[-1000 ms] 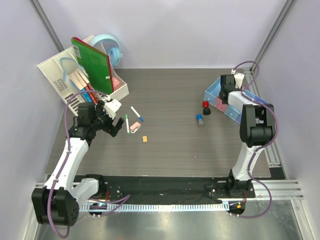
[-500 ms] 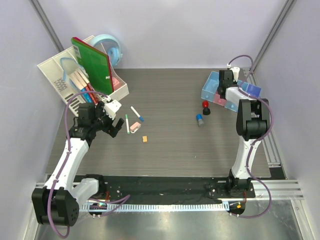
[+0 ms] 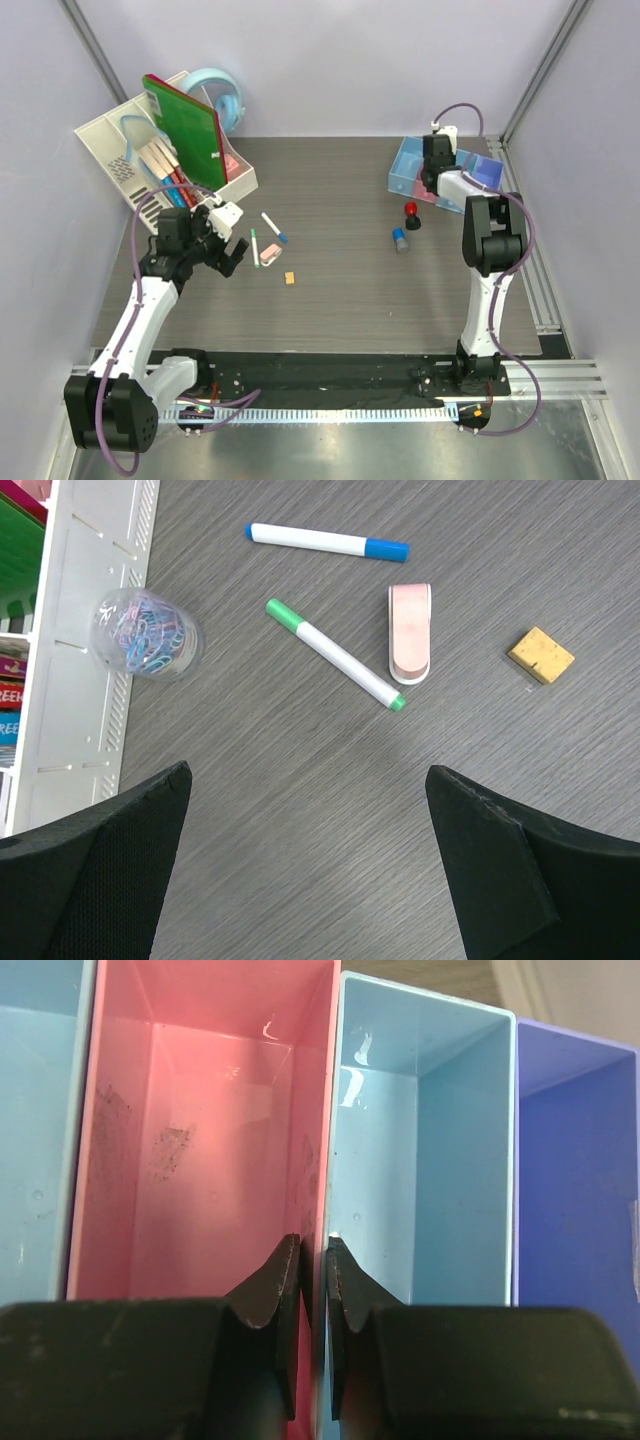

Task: Sort the stationery into containers
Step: Move the storage box to the center of the board, then pick up the stapler from the center of the board, then place the stapler in the storage box.

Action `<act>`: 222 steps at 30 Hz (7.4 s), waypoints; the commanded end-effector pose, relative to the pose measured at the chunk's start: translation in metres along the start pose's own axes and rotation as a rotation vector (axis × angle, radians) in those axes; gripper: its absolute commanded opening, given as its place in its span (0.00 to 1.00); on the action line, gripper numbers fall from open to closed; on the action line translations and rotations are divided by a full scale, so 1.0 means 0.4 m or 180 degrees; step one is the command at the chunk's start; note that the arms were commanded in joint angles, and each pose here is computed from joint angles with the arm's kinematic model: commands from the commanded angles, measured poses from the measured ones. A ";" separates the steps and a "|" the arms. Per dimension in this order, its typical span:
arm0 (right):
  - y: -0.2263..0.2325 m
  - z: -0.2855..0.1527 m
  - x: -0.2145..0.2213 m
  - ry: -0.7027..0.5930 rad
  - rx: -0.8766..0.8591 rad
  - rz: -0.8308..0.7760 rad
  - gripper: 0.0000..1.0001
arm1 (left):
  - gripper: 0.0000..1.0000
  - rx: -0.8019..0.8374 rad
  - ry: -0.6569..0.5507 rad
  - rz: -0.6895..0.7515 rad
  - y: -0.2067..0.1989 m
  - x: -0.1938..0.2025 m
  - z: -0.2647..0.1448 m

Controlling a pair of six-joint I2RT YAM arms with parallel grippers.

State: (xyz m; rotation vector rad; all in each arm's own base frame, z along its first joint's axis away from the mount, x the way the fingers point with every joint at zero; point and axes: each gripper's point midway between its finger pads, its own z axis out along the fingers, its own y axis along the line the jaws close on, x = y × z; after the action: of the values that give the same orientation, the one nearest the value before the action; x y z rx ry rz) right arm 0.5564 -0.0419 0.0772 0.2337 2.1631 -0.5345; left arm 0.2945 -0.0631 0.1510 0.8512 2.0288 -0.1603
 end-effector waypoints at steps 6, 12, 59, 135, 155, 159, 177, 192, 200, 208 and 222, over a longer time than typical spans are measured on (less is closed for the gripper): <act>0.233 -0.070 -0.070 -0.0339 -0.0407 -0.0412 0.07 | 1.00 -0.0085 -0.0070 -0.0087 0.003 0.008 0.007; 0.310 -0.089 -0.097 -0.0452 -0.0476 -0.0470 0.06 | 1.00 -0.0089 -0.0089 -0.0129 -0.001 0.014 0.012; 0.608 -0.381 0.102 -0.0054 -0.1212 0.0098 0.01 | 1.00 0.0022 0.0220 -0.0251 -0.058 0.089 -0.030; -0.081 -0.422 0.000 -0.0340 -0.0705 -0.0785 0.75 | 0.96 0.1446 0.0806 0.0200 -0.136 0.085 0.335; -0.084 -0.419 0.000 -0.0327 -0.0691 -0.0746 0.75 | 0.00 0.1772 0.0987 0.0224 -0.185 0.066 0.310; -0.087 -0.420 -0.003 -0.0336 -0.0688 -0.0729 0.75 | 0.00 0.1741 0.0877 0.0252 -0.181 0.017 0.271; -0.105 -0.419 -0.010 -0.0348 -0.0654 -0.0670 0.75 | 0.00 0.0974 0.0084 0.0473 0.000 -0.347 0.354; -0.111 -0.409 0.000 -0.0314 -0.0647 -0.0682 0.75 | 0.00 0.1122 0.0087 0.0482 -0.022 -0.401 0.571; -0.106 -0.402 0.004 -0.0298 -0.0652 -0.0701 0.75 | 0.00 0.1217 0.0347 0.0657 -0.059 -0.333 0.606; -0.101 -0.397 0.007 -0.0281 -0.0663 -0.0706 0.75 | 0.00 0.1321 0.0428 0.0716 -0.101 -0.311 0.623; -0.098 -0.395 0.008 -0.0273 -0.0678 -0.0711 0.75 | 0.55 0.1254 0.0489 0.0786 -0.100 -0.297 0.626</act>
State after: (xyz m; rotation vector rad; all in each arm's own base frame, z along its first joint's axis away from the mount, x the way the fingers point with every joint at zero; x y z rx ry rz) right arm 0.4240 -0.0059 0.1643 -0.1560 2.1727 -0.4389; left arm 0.4840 -0.2549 0.0739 1.3868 2.0790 -0.3935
